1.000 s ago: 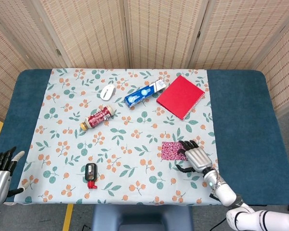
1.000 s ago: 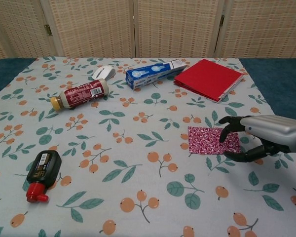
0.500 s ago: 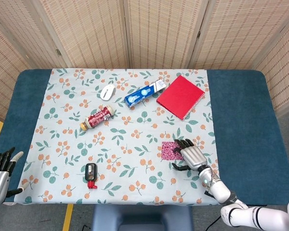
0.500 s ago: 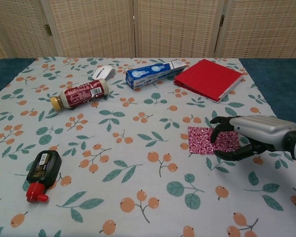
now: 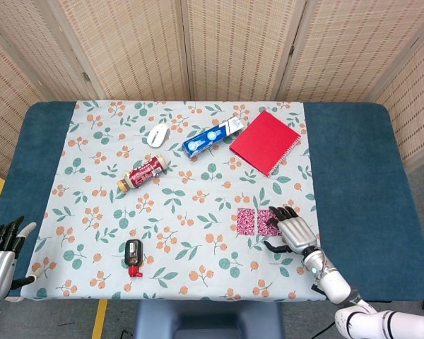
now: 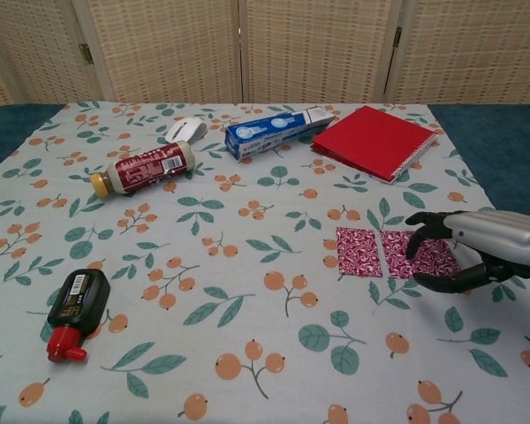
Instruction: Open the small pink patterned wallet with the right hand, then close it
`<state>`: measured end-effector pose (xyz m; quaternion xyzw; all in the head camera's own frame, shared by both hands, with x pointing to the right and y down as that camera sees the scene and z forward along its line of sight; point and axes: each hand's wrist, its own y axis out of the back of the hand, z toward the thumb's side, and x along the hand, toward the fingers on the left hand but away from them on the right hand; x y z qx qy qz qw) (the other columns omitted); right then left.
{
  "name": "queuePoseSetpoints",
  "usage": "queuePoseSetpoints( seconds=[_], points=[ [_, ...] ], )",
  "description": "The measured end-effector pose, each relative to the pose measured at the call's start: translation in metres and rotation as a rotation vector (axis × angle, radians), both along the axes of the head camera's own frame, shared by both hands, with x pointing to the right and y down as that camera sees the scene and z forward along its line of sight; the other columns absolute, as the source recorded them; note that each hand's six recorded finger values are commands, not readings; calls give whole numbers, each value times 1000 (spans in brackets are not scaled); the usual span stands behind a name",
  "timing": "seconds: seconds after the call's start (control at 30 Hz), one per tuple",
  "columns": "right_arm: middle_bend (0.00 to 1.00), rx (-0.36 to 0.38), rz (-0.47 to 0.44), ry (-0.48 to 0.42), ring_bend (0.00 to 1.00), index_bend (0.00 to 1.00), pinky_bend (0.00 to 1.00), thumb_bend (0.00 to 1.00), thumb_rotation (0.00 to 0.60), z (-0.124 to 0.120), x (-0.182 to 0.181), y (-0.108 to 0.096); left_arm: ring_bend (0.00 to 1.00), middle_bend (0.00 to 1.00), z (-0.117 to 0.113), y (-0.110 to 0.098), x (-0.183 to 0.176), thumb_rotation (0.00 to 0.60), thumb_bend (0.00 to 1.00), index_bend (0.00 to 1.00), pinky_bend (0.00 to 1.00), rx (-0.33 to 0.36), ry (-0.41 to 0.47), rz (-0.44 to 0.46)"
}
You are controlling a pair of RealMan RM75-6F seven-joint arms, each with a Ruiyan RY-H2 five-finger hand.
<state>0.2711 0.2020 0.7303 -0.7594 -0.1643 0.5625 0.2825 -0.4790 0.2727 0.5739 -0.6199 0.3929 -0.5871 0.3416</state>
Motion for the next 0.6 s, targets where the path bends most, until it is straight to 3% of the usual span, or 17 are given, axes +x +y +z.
queuePoseSetpoints(
  seconds=[0.33, 0.6],
  points=[
    [69, 11, 35, 31, 0, 262, 0, 407, 228, -6, 22, 1, 60, 0, 0, 2, 1, 600, 209, 145, 0, -6, -1, 0],
    [69, 4, 26, 19, 0, 262, 0, 407, 228, -4, 16, 2, 61, 0, 0, 2, 1, 600, 209, 145, 0, -7, -1, 0]
  ],
)
